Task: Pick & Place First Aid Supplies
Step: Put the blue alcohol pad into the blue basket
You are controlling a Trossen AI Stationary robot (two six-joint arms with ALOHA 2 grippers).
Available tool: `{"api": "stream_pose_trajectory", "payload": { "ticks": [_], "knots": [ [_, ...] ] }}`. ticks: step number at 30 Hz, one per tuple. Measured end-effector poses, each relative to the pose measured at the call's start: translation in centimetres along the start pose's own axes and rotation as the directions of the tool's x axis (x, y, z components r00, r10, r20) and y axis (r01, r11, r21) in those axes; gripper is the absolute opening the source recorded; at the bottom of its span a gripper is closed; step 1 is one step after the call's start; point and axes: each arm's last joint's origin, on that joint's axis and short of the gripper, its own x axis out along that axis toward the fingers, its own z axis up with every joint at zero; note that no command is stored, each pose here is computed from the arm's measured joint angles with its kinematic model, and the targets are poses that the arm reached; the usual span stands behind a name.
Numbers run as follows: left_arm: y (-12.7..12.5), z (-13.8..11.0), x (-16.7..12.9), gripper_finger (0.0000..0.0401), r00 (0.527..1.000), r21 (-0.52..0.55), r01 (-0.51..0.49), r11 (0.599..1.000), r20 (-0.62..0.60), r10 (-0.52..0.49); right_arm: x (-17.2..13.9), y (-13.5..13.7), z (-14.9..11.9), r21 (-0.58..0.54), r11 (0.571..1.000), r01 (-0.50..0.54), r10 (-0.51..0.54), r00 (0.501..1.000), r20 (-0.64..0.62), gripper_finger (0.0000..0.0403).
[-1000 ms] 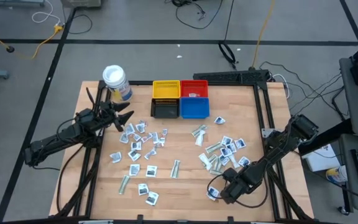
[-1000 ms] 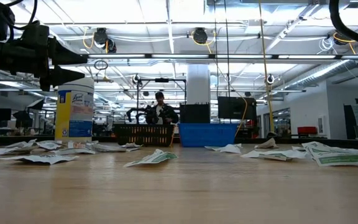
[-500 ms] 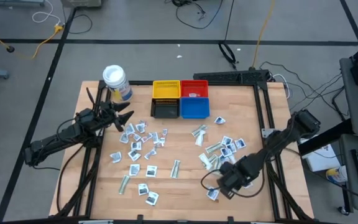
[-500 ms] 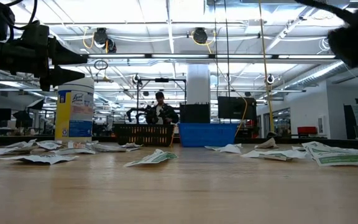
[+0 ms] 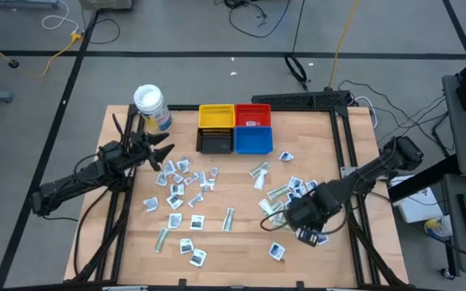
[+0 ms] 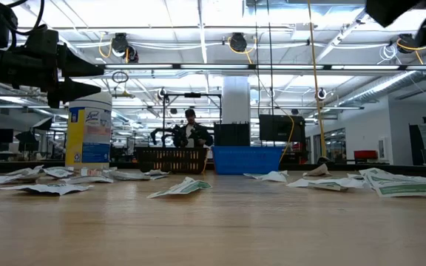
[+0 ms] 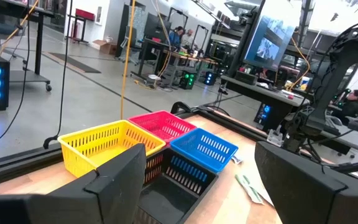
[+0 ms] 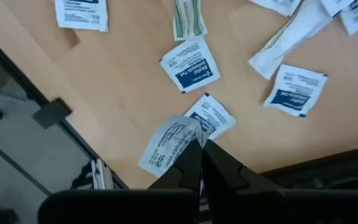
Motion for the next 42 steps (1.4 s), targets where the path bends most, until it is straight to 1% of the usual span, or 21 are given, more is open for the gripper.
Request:
{"api": "stream_pose_trajectory", "payload": {
  "ticks": [5,9,16,20,23,27,32,36,40,42],
  "knots": [
    [0.0,0.0,0.0,0.0306,1.000,0.000,0.000,1.000,0.000,0.000,-1.6,-1.9,2.8,-0.007,0.999,-0.035,0.035,0.999,0.036,0.0000],
    [0.0,0.0,0.0,0.0306,1.000,0.000,0.000,1.000,0.000,0.000,-2.7,-4.1,5.1,-0.012,0.999,-0.051,0.052,0.995,0.082,0.0000],
    [0.0,0.0,0.0,0.0306,1.000,0.000,0.000,1.000,0.000,0.000,-4.5,-9.3,9.2,-0.030,0.996,-0.087,0.091,0.981,0.170,0.0000],
    [0.0,0.0,0.0,0.0306,1.000,0.000,0.000,1.000,0.000,0.000,-5.4,-13.0,10.9,-0.015,0.995,-0.103,0.104,0.967,0.234,0.0000],
    [0.0,0.0,0.0,0.0306,1.000,0.000,0.000,1.000,0.000,0.000,-6.0,-16.0,11.7,0.038,0.997,-0.070,0.057,0.959,0.277,0.0000],
    [0.0,0.0,0.0,0.0306,1.000,0.000,0.001,1.000,0.000,-0.001,-6.6,-19.9,12.1,0.112,0.993,-0.032,-0.003,0.952,0.305,0.0000],
    [0.0,0.0,0.0,0.0306,1.000,0.000,0.000,1.000,0.000,0.000,-7.2,-23.9,12.0,0.224,0.975,0.012,-0.084,0.945,0.317,0.0000],
    [0.0,0.0,0.0,0.0306,1.000,0.000,0.000,1.000,0.000,0.000,-7.3,-25.6,12.2,0.283,0.959,0.007,-0.104,0.939,0.327,0.0000],
    [0.0,0.0,0.0,0.0306,1.000,0.000,0.000,1.000,0.000,0.000,-7.2,-25.7,14.6,0.280,0.960,0.005,-0.097,0.944,0.315,0.0000],
    [0.0,0.0,0.0,0.0306,1.000,0.000,0.001,1.000,0.000,-0.001,-7.6,-25.5,15.8,0.269,0.963,0.004,-0.095,0.941,0.326,0.0000]
  ]
}}
